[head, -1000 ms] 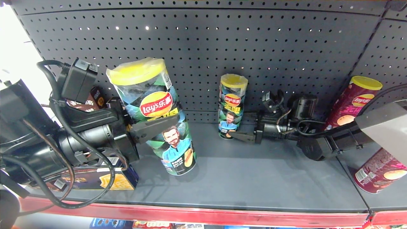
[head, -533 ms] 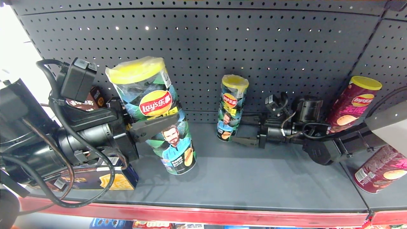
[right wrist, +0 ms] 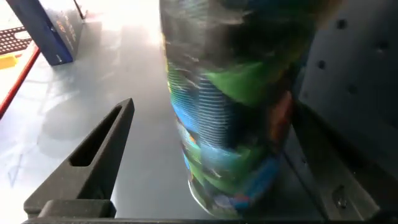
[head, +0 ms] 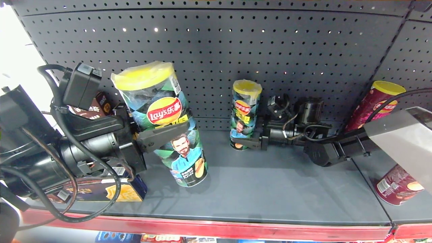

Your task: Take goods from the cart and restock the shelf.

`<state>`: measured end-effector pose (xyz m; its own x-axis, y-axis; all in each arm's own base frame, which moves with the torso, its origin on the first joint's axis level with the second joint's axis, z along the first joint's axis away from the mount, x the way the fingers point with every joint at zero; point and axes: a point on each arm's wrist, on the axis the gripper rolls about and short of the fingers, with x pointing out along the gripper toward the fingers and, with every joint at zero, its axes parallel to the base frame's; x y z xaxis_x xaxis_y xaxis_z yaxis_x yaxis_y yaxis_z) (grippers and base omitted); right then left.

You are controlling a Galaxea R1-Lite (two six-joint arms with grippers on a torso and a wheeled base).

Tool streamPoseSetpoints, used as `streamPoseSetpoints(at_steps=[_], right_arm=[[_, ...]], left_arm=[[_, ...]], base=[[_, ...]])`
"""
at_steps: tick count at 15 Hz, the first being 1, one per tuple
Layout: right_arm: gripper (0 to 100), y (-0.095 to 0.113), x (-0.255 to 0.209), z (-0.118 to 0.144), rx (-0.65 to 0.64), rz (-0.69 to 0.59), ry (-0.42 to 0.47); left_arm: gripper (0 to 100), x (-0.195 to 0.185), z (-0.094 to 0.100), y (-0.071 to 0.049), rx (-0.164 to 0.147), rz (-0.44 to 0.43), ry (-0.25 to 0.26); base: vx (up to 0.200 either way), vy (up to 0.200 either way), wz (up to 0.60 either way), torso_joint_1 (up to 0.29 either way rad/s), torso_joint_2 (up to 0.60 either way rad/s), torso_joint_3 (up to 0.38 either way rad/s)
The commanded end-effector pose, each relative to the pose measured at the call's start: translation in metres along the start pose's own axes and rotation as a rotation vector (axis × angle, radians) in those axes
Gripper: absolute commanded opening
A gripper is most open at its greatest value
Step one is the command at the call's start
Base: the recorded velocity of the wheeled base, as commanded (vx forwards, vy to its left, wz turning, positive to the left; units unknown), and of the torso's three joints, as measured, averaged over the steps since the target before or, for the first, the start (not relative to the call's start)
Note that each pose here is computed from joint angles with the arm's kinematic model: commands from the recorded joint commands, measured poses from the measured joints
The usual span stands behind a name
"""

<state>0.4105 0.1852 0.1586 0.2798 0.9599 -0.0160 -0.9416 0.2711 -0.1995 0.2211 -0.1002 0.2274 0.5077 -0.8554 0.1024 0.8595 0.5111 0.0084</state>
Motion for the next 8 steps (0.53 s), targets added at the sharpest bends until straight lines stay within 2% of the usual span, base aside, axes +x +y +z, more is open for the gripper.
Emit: streamPoseSetpoints(at_steps=[1,4,6,7,8], right_arm=[[100,0.001,0.009,-0.006,0.003,0.002,0.002],[100,-0.001,0.02,-0.006,-0.002,-0.08,0.017],[100,-0.005,0.025,-0.006,-0.017,-0.083,0.003],[0,-0.009,0.029,-0.005,-0.028,-0.085,-0.007],[0,-0.009,0.029,-0.004,-0.02,-0.085,0.001]], left_arm=[[0,0.0,0.0,0.0,0.001,-0.001,-0.001],[0,0.0,0.0,0.0,0.001,0.0,-0.001],[0,0.0,0.0,0.0,0.0,0.0,0.0],[0,0.0,0.0,0.0,-0.001,0.002,0.001],[0,0.0,-0.001,0.0,-0.002,0.0,0.002]], base=[[0.0,0.0,0.0,0.0,0.0,0.0],[0.0,0.0,0.0,0.0,0.0,0.0],[0.0,0.0,0.0,0.0,0.0,0.0],[0.0,0.0,0.0,0.0,0.0,0.0],[0.0,0.0,0.0,0.0,0.0,0.0]])
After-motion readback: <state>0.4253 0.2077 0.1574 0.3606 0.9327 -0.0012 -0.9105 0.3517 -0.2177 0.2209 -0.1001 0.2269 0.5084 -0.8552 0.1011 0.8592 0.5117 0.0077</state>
